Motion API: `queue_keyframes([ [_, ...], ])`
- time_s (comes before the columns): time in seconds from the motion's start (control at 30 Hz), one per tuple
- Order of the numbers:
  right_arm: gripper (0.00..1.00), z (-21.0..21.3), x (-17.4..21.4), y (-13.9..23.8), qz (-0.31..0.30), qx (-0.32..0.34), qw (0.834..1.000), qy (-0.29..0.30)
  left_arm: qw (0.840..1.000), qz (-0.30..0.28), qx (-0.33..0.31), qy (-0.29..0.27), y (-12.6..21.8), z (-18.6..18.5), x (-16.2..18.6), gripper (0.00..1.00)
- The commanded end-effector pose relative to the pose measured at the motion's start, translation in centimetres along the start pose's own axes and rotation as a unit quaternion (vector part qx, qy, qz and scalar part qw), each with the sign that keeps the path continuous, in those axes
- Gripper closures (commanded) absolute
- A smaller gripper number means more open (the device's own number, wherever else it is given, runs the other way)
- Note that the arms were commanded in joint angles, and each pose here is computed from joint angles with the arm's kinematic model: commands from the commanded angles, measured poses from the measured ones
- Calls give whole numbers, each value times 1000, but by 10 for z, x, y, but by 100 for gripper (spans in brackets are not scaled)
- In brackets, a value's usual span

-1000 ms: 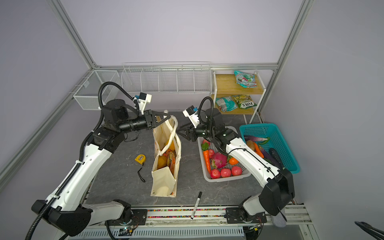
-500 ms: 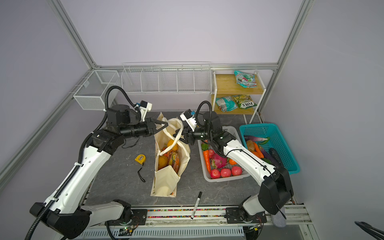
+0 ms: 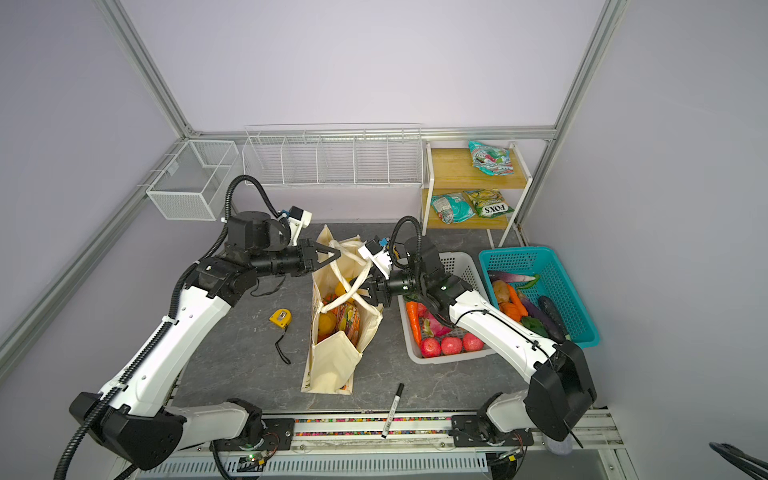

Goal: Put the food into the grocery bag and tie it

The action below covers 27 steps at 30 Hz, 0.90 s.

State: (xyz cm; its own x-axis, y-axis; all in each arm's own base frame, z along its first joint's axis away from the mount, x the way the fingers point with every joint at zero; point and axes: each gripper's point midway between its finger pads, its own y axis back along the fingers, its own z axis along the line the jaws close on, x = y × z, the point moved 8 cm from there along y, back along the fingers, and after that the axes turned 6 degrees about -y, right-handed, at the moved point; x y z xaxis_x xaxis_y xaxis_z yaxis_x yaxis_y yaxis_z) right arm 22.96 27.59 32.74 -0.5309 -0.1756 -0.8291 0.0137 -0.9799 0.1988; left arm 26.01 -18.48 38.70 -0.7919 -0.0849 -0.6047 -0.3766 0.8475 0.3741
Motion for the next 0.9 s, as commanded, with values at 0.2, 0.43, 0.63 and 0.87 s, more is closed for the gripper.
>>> queue_keyframes([
  [0.2,51,39,-9,-8,-8,-82,996,24,1000,20,24,-2,-22,-1,4,100],
  [0.43,49,40,-17,-21,-23,-101,994,24,999,28,37,-1,-29,-3,8,100],
  [0.63,41,35,-21,-32,-48,-120,991,16,999,25,45,-2,-27,-6,8,100],
  [0.87,31,36,-26,-29,-80,-122,989,22,998,26,49,-3,-25,-7,10,100],
])
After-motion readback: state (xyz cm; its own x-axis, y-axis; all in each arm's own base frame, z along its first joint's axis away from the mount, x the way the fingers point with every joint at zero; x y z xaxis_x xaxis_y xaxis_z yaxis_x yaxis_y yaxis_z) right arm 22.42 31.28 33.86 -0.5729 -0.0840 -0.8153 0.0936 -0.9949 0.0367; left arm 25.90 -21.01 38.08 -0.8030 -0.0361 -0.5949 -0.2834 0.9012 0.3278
